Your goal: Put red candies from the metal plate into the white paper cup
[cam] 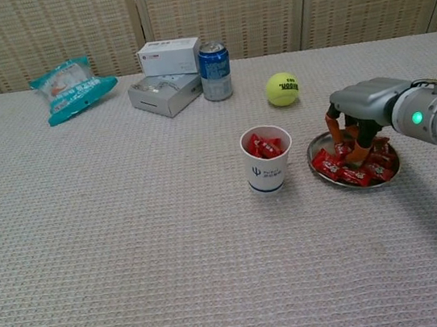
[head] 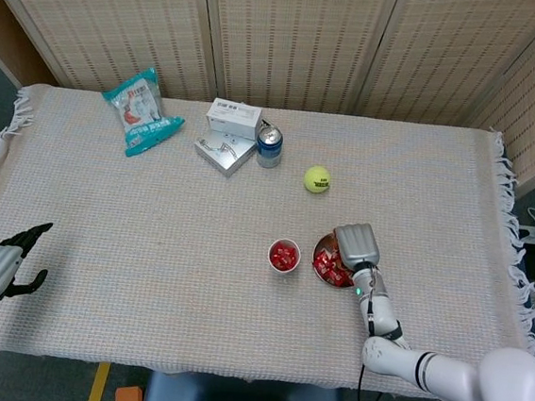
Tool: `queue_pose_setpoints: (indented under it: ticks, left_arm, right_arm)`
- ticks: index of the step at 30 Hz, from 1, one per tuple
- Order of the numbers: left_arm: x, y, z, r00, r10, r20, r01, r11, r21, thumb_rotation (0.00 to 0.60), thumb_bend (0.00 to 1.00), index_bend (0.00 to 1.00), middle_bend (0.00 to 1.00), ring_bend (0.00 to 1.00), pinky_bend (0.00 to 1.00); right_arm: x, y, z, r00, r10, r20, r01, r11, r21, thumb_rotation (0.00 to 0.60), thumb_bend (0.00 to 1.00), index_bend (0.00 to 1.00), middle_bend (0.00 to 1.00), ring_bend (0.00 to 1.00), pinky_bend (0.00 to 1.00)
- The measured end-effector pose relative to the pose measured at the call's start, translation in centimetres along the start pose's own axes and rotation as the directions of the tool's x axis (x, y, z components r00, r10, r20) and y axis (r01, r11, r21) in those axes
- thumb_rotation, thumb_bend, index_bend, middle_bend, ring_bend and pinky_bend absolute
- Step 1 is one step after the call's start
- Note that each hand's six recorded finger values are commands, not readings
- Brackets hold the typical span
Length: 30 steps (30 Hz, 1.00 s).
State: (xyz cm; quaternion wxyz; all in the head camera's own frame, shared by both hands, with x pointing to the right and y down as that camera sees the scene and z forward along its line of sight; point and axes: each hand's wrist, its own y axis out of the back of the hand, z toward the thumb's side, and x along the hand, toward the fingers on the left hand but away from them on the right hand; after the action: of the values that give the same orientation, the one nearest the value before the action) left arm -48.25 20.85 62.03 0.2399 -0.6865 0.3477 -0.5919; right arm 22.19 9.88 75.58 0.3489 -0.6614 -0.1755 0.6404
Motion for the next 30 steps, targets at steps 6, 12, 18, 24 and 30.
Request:
queue_pose_setpoints:
  ticks: [6,12,18,24,30]
  left_arm:
    - [0.0,0.0,0.1,1.000,0.001,0.000,-0.001,1.000,0.000,0.600,0.45,0.00,0.09,0.14,0.25]
    - [0.1,0.0,0.1,1.000,0.001,-0.001,-0.001,1.000,0.000,0.600,0.45,0.00,0.09,0.14,0.25]
    - [0.0,0.0,0.1,1.000,0.001,0.001,-0.001,1.000,-0.002,0.600,0.45,0.00,0.09,0.14,0.25]
    - [0.0,0.1,0.0,1.000,0.003,-0.002,-0.003,1.000,-0.010,0.600,0.45,0.00,0.09,0.14,0.25]
    - [0.0,0.3,-0.1,1.000,0.007,-0.001,-0.007,1.000,-0.015,0.600,0.45,0.00,0.09,0.14,0.25]
  right_arm:
    - [1.4,1.8,0.2,0.999,-0.045,-0.031,0.044,0.998,-0.044,0.600,0.18,0.57,0.86,0.80,1.00]
    - [4.2,5.3,2.1,0.986,-0.108,-0.123,0.090,0.986,-0.141,0.600,0.18,0.55,0.86,0.80,1.00]
    - [5.0,8.4,5.0,0.967,-0.164,-0.195,0.125,0.973,-0.196,0.600,0.18,0.55,0.86,0.80,1.00]
    - [4.1,8.2,8.0,0.963,-0.146,-0.225,0.105,0.977,-0.185,0.600,0.18,0.53,0.86,0.80,1.00]
    - [3.3,7.5,9.2,0.967,-0.130,-0.217,0.103,0.986,-0.132,0.600,0.18,0.46,0.86,0.80,1.00]
